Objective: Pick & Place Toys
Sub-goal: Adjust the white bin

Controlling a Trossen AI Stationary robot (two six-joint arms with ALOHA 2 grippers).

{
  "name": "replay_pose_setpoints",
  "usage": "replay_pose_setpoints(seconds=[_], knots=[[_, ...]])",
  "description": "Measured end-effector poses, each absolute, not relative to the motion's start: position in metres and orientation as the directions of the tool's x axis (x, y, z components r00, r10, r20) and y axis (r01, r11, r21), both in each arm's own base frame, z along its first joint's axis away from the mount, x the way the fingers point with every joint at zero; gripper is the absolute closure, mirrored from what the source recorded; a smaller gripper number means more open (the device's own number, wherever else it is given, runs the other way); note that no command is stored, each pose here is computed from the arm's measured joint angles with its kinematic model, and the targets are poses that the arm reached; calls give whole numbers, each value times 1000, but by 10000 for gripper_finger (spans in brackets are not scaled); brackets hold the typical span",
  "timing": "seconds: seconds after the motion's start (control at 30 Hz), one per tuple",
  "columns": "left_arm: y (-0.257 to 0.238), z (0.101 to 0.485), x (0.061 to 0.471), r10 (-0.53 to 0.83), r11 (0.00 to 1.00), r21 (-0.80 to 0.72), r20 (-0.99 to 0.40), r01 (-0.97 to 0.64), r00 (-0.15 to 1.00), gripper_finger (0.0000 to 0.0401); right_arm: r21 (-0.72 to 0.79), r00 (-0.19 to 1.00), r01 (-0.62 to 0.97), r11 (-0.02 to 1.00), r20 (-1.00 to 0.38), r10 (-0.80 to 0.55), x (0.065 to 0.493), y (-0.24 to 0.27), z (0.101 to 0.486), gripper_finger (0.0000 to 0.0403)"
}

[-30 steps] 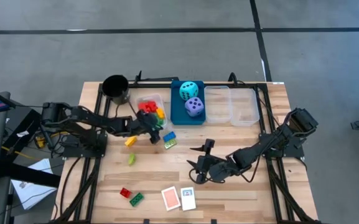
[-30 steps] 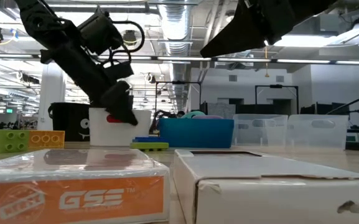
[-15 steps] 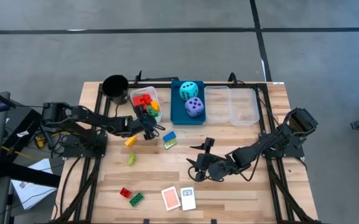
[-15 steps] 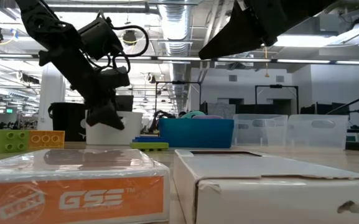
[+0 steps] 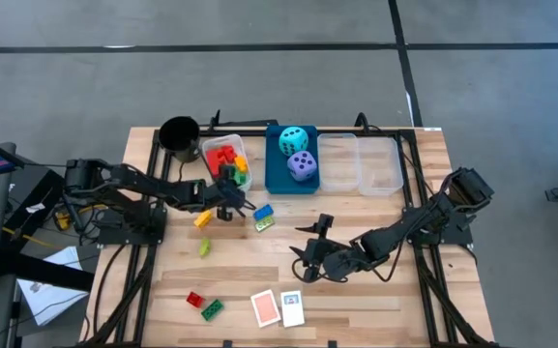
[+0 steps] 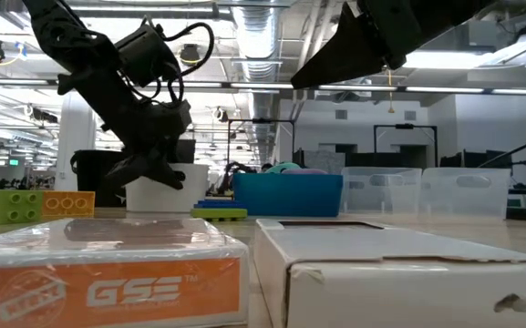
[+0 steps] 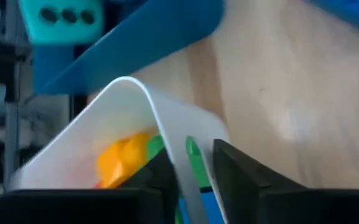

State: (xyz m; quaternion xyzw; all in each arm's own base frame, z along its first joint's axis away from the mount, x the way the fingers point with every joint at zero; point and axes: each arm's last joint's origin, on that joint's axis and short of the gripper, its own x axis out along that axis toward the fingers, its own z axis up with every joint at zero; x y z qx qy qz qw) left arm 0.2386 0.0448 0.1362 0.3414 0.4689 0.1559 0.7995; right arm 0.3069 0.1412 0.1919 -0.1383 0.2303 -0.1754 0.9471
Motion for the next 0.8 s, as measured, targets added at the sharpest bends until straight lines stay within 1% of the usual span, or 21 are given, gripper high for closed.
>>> replay_pose_setpoints(seconds=[0.13,0.2,0.27,0.4,0.67,0.8], knots=[[44,135,238,562,685,711,-653,157,508,378,-343,832,268,900,-388,-396,307,141,192,147],[45,135,238,563,666,721,-654,191,505,394,-342,833,269,900,-387,-396,307,141,192,147],[46,135,238,570,653,729,-651,205,502,394,-342,833,269,900,-388,-396,307,141,192,147],[49,135,237,571,658,726,-653,198,498,396,-342,833,269,900,-387,-396,307,141,192,147],[49,136,239,561,718,691,-645,83,519,397,-342,833,269,901,-387,-396,307,141,192,147],[49,136,240,535,734,674,-652,87,538,396,-342,833,269,900,-387,-396,307,141,192,147]])
